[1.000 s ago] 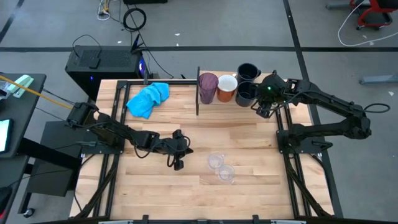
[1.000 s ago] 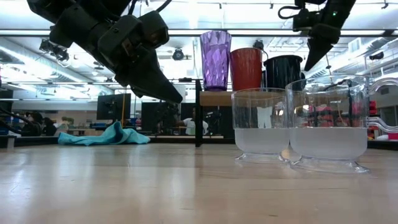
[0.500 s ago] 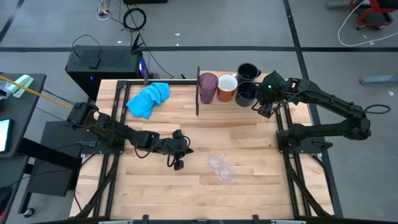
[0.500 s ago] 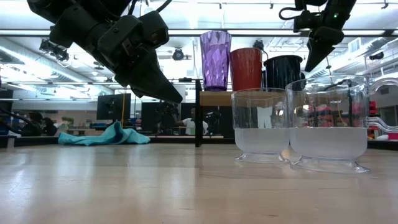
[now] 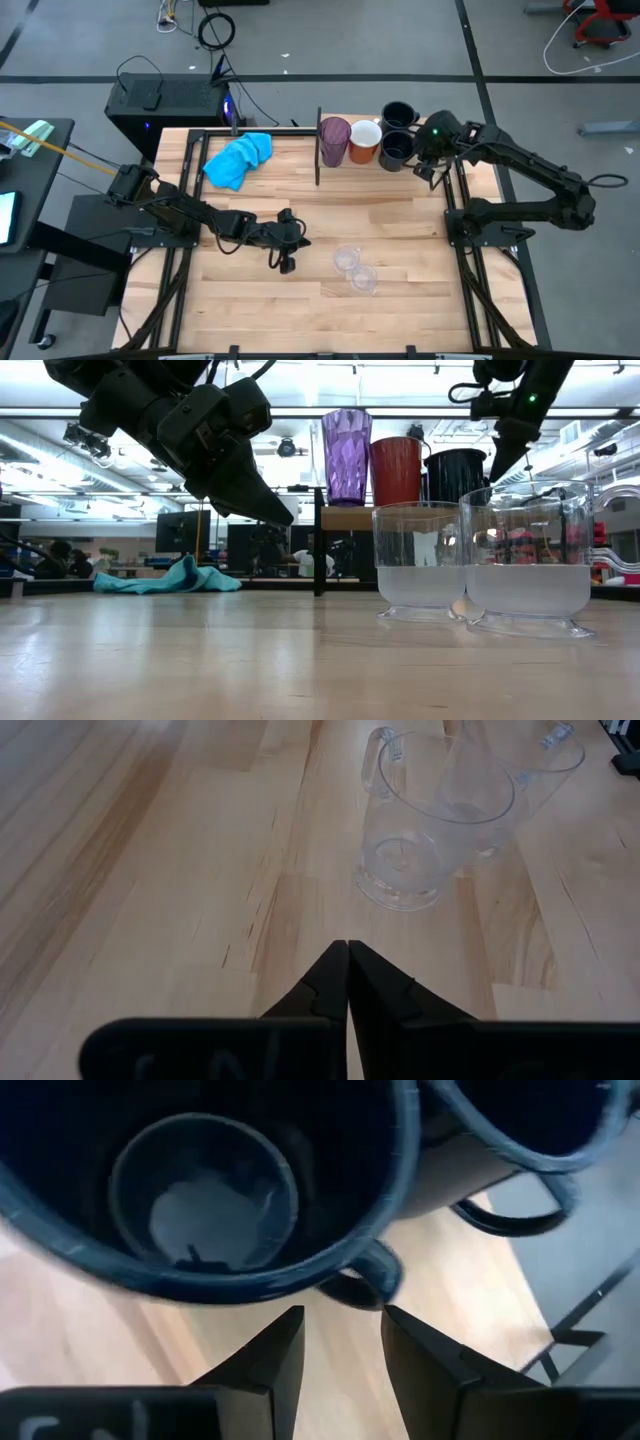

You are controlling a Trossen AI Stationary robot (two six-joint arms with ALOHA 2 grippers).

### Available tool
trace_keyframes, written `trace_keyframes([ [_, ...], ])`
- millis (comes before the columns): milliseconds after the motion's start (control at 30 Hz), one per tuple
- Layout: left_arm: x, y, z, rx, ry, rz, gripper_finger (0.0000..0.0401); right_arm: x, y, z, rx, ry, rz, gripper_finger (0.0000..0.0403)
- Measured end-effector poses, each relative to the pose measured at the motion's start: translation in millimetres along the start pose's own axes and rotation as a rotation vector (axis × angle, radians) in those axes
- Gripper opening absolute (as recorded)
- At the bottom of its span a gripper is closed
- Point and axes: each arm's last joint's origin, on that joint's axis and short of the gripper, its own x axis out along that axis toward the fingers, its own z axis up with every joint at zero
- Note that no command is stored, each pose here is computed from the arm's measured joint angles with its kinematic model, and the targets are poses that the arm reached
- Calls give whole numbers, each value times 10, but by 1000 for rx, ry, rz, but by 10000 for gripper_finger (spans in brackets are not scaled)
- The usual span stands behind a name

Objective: Stack small to large cups/mugs on shelf
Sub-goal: Adjust the black mugs on the shelf

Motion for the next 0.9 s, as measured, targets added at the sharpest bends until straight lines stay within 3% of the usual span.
trace_keyframes([
  [300, 1, 1, 0, 0, 0, 0, 21, 13, -60, -5, 84, 0, -23, 142],
  [600, 1, 1, -1, 0, 0, 0, 17, -114, -50, -4, 92, 29, -1, 142],
  [900, 1, 1, -1, 0, 1, 0, 23, -139, 220, -40, 109, 61, 302, 142],
])
